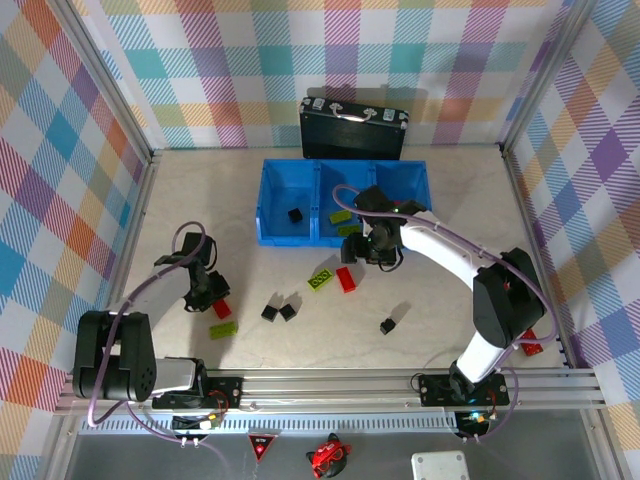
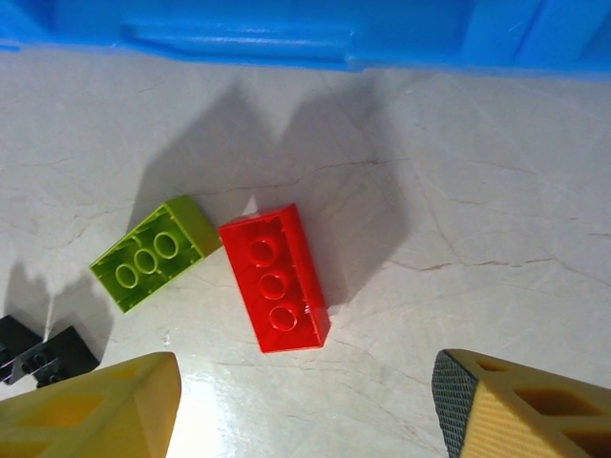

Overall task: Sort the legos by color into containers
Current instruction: Pick up the lego from the bottom-left of the table.

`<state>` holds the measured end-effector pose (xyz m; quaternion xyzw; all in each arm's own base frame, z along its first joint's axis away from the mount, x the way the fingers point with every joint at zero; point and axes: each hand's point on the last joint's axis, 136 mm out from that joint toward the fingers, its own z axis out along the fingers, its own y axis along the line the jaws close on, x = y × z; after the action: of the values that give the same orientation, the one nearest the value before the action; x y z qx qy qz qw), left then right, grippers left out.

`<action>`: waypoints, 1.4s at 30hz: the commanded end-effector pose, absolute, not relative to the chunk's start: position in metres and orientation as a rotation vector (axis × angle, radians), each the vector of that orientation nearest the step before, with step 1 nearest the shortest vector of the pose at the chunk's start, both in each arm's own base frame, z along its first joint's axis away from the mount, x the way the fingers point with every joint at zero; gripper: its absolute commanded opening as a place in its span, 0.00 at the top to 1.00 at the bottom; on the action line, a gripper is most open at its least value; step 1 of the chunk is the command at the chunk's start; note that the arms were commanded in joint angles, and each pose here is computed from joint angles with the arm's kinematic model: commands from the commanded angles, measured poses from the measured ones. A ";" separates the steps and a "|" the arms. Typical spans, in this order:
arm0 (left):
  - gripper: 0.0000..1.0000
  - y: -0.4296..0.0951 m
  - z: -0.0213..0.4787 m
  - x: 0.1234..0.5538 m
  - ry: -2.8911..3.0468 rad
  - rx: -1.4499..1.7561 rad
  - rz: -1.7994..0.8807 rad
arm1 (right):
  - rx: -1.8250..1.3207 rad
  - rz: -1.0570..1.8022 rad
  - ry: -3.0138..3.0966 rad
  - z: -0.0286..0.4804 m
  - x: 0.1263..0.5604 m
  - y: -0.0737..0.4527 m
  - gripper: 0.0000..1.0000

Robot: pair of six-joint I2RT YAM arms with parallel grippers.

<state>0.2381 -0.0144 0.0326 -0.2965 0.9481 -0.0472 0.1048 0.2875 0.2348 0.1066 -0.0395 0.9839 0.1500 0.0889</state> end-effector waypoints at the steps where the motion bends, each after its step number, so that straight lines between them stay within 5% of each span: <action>1: 0.70 -0.026 0.058 0.252 2.723 -0.853 -0.287 | -0.137 0.639 2.907 0.119 0.276 0.256 0.31; 26: 0.70 -0.171 0.155 0.310 2.479 -0.674 -0.859 | -0.398 1.217 2.729 0.163 0.245 0.373 0.40; 42: 0.69 -0.212 0.181 0.319 2.407 -0.675 -1.100 | -0.412 1.340 2.672 0.163 0.246 0.390 0.51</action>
<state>0.3128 -0.1990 0.1537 -0.2471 0.8810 -0.3536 0.1942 0.2483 0.3849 0.1689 -0.1330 0.8866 0.4372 0.0717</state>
